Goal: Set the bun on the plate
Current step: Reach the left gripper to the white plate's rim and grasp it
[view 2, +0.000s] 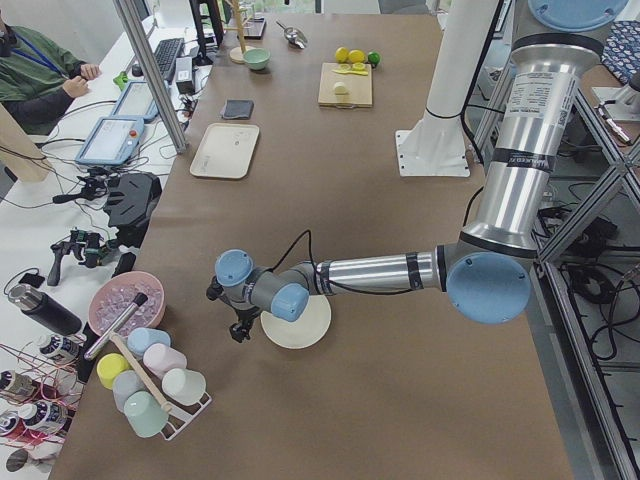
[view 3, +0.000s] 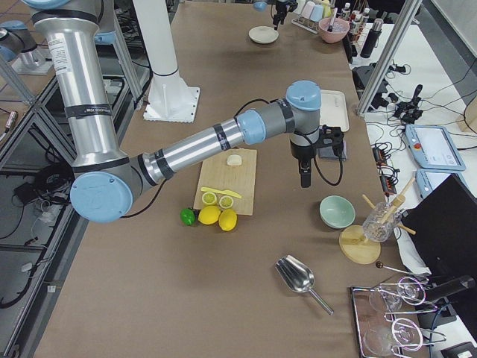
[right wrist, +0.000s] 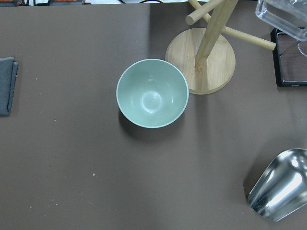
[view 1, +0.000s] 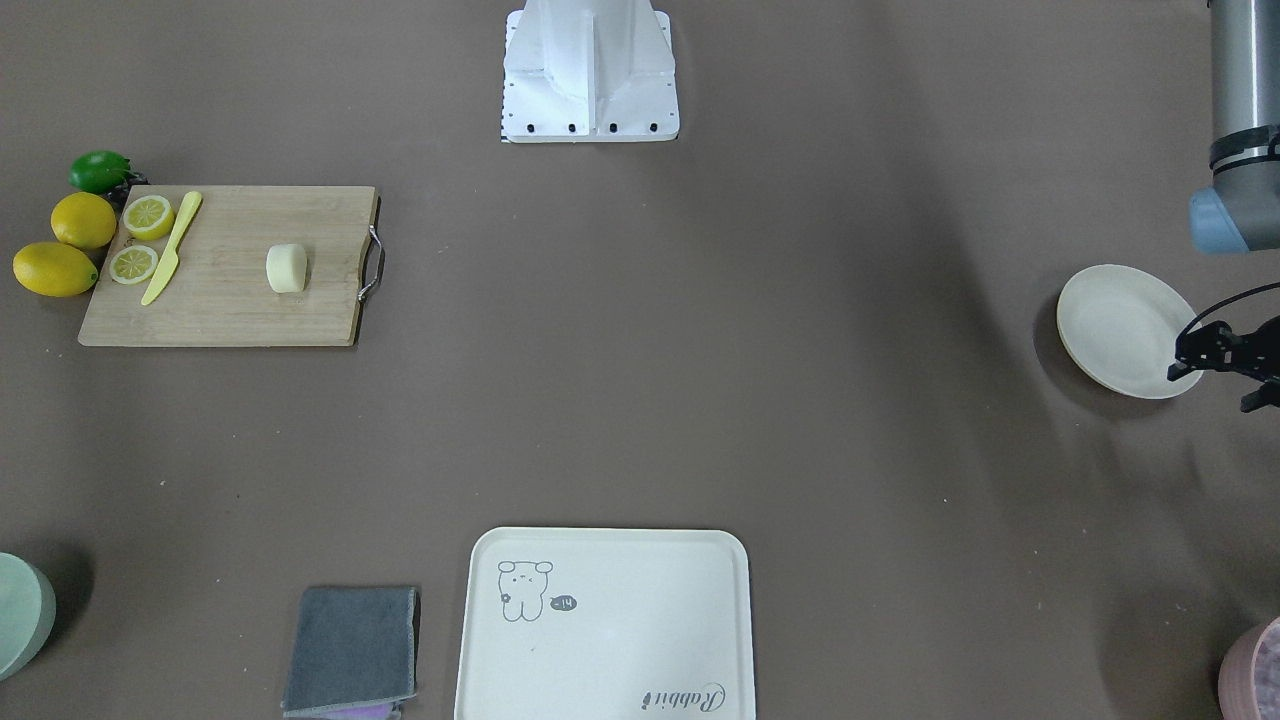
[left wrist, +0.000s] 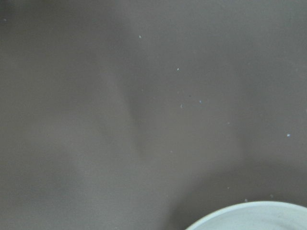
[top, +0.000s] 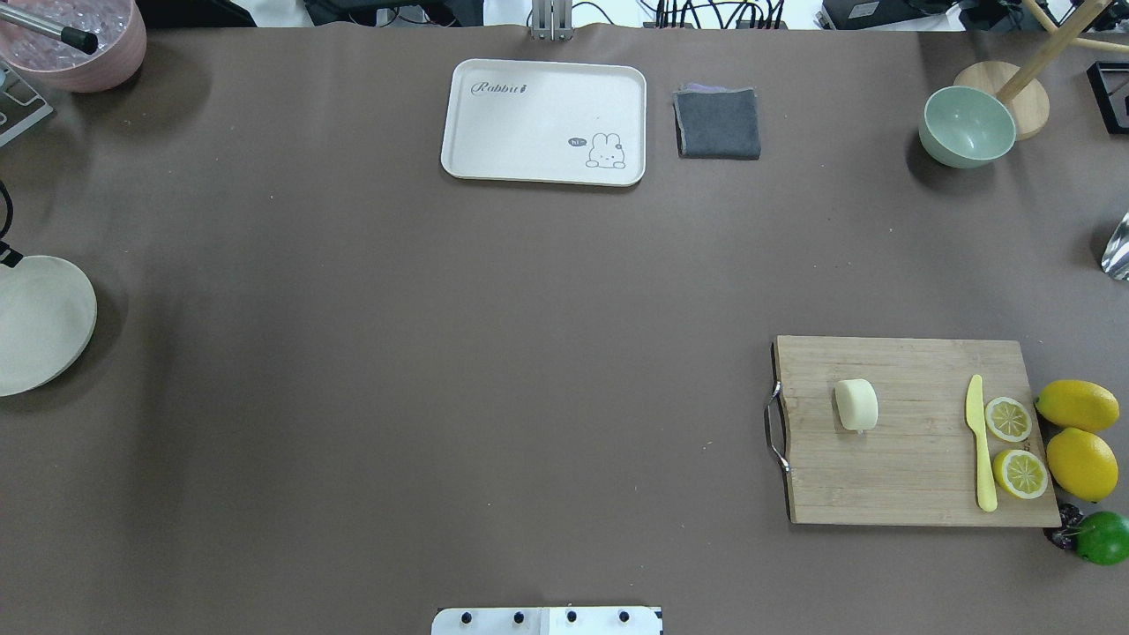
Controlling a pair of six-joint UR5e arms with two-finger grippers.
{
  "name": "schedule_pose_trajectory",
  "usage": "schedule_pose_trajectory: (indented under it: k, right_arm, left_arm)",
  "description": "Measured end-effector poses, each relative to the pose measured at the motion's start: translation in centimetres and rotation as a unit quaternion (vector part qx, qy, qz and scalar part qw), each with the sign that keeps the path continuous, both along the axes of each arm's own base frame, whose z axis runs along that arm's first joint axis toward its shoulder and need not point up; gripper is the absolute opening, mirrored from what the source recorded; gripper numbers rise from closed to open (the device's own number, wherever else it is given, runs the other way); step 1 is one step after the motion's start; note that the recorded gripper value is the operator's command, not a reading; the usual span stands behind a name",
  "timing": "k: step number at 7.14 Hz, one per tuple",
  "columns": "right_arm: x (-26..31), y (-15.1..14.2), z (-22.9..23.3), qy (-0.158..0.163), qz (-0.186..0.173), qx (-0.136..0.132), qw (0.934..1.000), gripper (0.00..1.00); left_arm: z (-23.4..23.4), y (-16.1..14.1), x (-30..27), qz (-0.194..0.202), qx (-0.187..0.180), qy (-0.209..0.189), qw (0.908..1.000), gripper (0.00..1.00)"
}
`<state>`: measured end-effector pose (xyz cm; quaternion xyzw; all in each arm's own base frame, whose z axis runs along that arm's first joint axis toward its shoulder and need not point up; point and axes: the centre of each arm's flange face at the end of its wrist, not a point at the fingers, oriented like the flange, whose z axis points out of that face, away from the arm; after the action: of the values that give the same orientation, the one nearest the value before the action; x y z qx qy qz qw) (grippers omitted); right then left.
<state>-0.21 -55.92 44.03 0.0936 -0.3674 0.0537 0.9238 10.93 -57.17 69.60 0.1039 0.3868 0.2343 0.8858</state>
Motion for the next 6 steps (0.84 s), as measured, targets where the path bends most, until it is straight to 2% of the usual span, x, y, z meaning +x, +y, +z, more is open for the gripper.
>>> schedule_pose_trajectory:
  k: [2,3,4,6]
  right_arm:
    - [0.0,0.2,-0.2,0.000,0.001,0.002,1.0000,1.00]
    - [0.1,0.5,-0.3,0.001,0.001,0.004,1.0000,1.00]
    - [0.2,0.6,-0.4,0.005,0.003,0.006,1.0000,1.00]
    - [0.3,0.6,-0.4,0.012,0.006,0.008,0.9999,1.00]
  left_arm:
    - [1.0,1.1,-0.2,0.028,0.016,0.006,0.9995,0.97]
    - [1.3,1.3,-0.2,0.042,0.028,0.006,0.9987,0.92]
    - [1.6,1.5,-0.3,0.050,0.035,0.004,0.9981,0.83]
    - [2.1,1.9,-0.4,0.058,0.040,0.003,0.9975,0.81]
